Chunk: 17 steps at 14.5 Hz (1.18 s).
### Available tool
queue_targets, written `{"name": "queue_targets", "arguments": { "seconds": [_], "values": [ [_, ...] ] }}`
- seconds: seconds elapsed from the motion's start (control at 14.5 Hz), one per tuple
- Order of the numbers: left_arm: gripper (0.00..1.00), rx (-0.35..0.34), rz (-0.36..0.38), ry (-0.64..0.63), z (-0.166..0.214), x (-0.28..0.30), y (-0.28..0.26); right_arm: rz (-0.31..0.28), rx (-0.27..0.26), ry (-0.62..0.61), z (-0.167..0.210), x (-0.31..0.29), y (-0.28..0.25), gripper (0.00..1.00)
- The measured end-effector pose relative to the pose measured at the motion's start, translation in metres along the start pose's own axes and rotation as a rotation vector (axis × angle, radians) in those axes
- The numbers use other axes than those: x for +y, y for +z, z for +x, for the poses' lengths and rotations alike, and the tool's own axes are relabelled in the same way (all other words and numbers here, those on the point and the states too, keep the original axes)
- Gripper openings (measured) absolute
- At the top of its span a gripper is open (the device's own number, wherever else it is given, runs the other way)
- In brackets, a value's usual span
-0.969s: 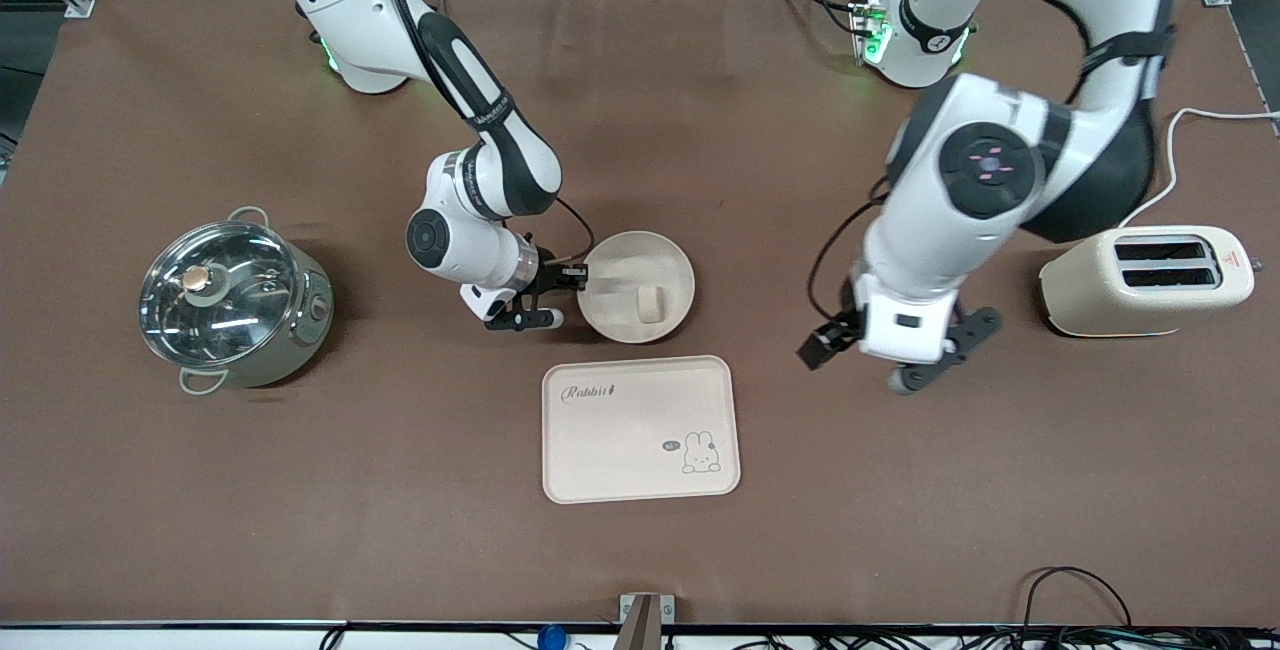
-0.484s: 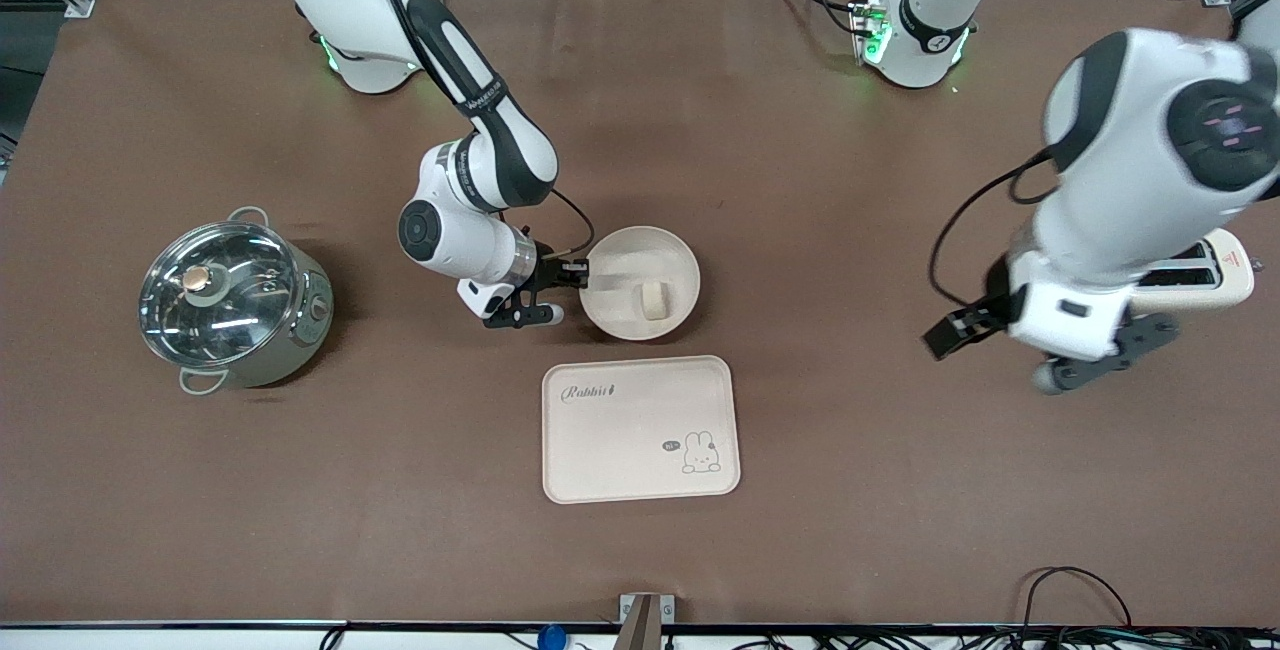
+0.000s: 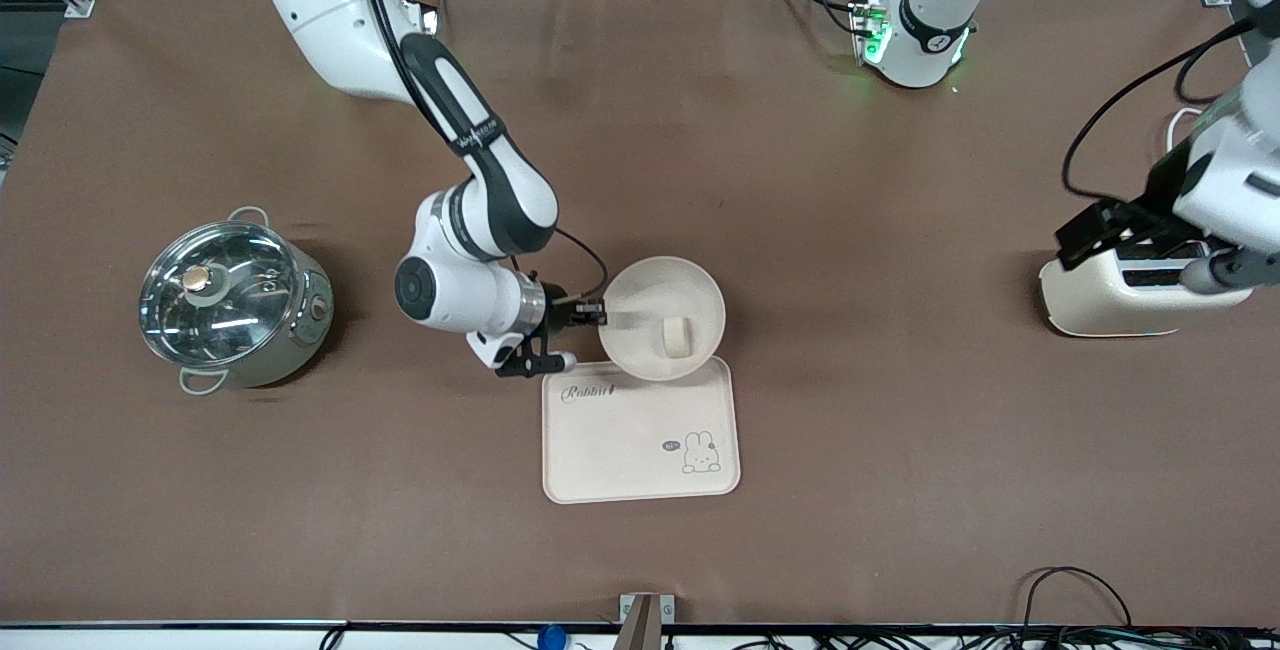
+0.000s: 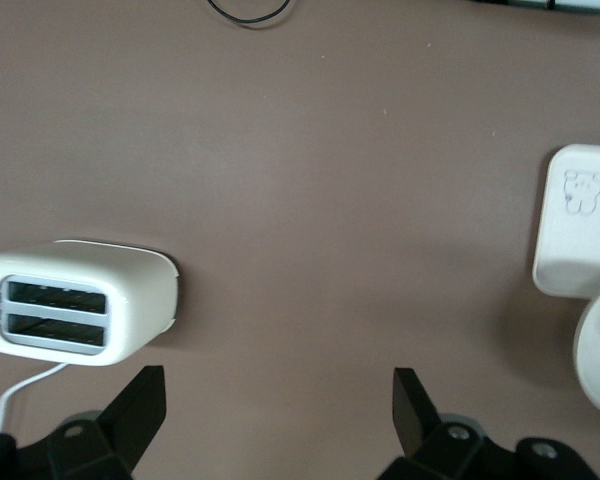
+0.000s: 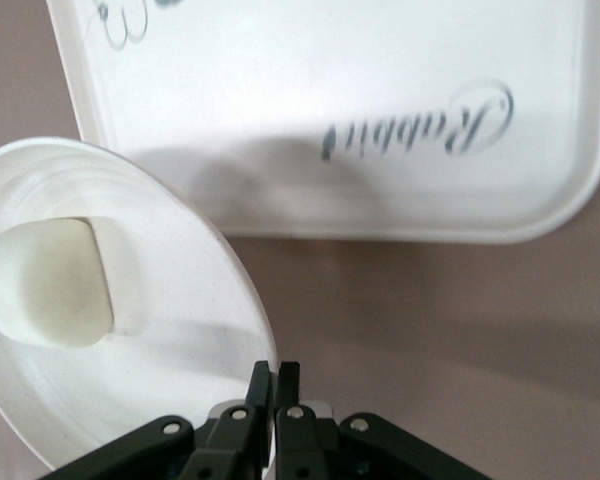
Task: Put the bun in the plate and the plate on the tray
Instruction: 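Carry the plate onto the tray and lower it with the right gripper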
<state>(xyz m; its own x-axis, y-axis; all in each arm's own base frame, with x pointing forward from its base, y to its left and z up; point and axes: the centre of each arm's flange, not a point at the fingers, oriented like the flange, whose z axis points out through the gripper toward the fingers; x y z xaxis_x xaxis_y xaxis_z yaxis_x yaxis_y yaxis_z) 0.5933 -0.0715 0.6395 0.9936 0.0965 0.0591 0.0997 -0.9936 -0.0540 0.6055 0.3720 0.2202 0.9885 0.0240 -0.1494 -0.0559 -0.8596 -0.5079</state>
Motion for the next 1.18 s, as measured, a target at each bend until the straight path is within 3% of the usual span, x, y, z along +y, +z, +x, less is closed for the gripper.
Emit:
{"name": "queue_targets", "arguments": {
  "seconds": [0.21, 0.55, 0.9, 1.18],
  "values": [
    [1.0, -0.02, -0.011, 0.024, -0.026, -0.015, -0.01, -0.049, 0.03, 0.063, 0.038, 0.024, 0.011, 0.04],
    [1.0, -0.041, -0.013, 0.043, -0.061, -0.019, -0.012, -0.051, 0.087, 0.186, 0.096, 0.041, -0.024, 0.04],
    [1.0, -0.044, -0.026, 0.062, -0.062, -0.018, -0.012, -0.074, 0.154, 0.2, 0.12, 0.064, -0.021, 0.04],
    [1.0, -0.047, -0.027, 0.06, -0.062, -0.019, -0.01, -0.072, 0.166, 0.179, 0.12, 0.054, -0.012, 0.04]
  ]
}}
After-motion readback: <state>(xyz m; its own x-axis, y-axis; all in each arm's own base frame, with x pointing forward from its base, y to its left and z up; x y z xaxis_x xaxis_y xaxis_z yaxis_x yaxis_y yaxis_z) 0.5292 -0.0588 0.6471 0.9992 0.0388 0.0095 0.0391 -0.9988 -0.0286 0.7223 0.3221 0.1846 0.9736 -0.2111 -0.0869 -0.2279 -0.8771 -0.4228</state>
